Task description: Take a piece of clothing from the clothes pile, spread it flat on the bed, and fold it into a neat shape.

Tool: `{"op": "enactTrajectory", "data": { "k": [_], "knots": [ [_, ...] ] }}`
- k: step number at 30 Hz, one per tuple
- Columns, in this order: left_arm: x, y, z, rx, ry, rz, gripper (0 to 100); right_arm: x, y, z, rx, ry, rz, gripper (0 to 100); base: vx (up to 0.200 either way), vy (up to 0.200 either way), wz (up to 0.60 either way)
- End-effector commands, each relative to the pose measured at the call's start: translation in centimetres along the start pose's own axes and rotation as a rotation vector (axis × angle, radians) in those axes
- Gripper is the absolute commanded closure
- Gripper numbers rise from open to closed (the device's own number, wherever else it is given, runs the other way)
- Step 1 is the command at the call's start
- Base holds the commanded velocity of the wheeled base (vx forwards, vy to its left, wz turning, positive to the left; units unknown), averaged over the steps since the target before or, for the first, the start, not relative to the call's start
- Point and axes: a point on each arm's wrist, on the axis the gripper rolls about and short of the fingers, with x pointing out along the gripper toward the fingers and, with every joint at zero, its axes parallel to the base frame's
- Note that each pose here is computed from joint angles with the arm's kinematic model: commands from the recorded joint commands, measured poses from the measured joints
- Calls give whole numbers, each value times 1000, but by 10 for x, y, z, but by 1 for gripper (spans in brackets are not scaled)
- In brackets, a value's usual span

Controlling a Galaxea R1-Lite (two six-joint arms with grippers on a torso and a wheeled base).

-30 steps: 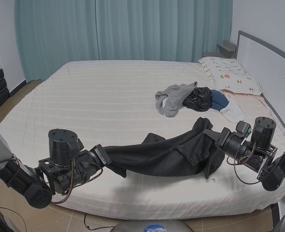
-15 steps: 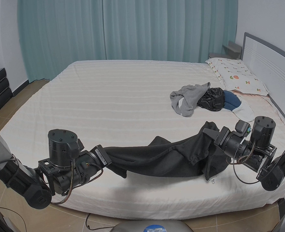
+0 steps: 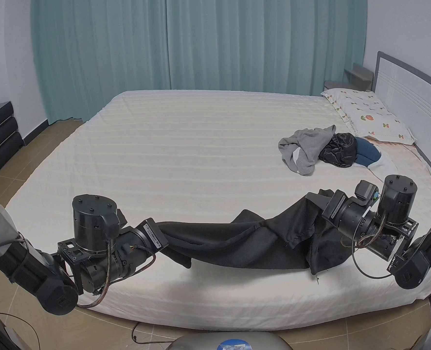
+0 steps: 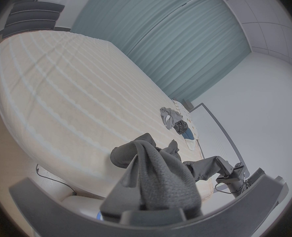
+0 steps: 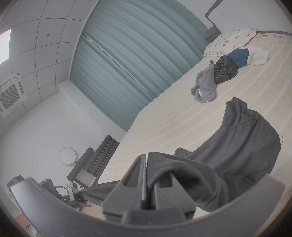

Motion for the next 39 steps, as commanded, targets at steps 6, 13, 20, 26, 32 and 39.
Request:
{"op": "enactTrajectory", "data": {
  "k": [6,13,20,26,32,39],
  "knots": [
    [0,-1,1,-1,-6,-2,100,0,1,1,-1,-4,6,100,0,200,0],
    [1,0,0,-1,-2,1,100,-1,1,1,-1,-3,3,100,0,200,0],
    [0,0,0,2,-1,0,100,-3,1,0,-3,-1,3,100,0,86,0],
    [-1,-2,-2,5,5,-7,100,-3,0,-1,-1,6,-1,100,0,0,0],
    [-2,-2,-2,5,4,-8,100,-5,0,-1,-1,6,-1,100,-33,0,0],
    [-9,-12,-9,22,22,-46,100,-18,17,-9,-15,27,48,100,-200,0,0]
  ]
}}
